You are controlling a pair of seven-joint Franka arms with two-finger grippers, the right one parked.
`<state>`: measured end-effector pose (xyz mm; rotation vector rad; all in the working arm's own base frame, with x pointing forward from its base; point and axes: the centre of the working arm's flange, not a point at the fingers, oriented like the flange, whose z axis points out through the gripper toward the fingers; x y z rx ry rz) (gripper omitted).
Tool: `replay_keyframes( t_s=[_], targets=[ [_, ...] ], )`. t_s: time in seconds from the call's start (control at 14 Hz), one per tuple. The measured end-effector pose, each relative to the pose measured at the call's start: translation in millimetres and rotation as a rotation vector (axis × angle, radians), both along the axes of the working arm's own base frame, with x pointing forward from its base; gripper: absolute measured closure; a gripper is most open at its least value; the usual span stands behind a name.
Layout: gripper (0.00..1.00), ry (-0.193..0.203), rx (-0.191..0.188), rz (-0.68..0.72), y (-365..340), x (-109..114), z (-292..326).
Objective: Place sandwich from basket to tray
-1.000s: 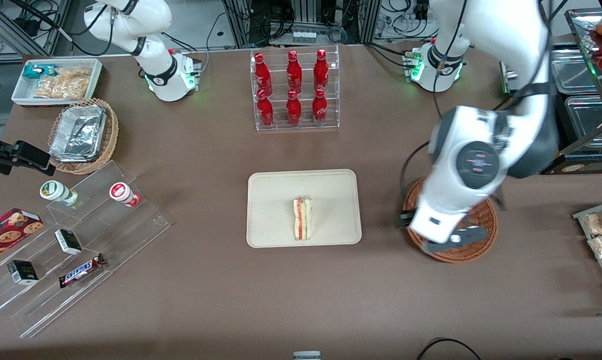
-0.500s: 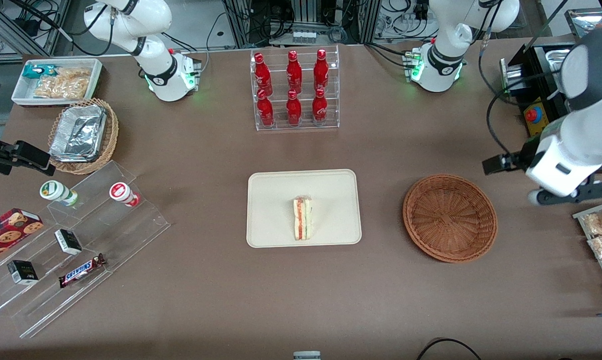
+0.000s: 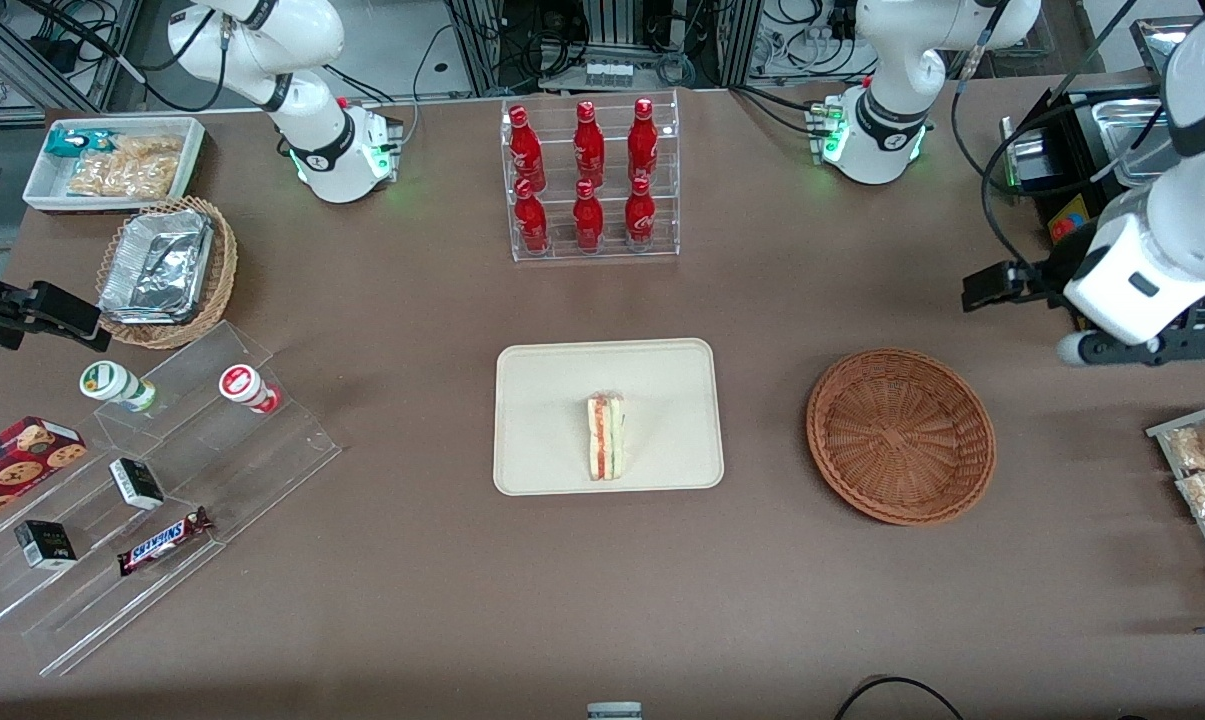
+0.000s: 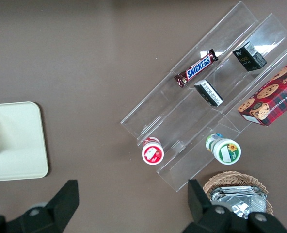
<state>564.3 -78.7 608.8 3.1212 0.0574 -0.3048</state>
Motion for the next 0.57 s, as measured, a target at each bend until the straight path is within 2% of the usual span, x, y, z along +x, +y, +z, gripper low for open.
replay_keyframes(
  t_s=[0.07,0.21,0.36,0.57],
  targets=[
    [0.0,-0.002,0.033,-0.013,-1,-12,5],
    [0.0,0.001,0.061,-0.03,-8,-34,7],
    [0.0,-0.002,0.067,-0.03,-10,-42,7],
    [0.0,-0.019,0.063,-0.028,-8,-37,7]
  ],
)
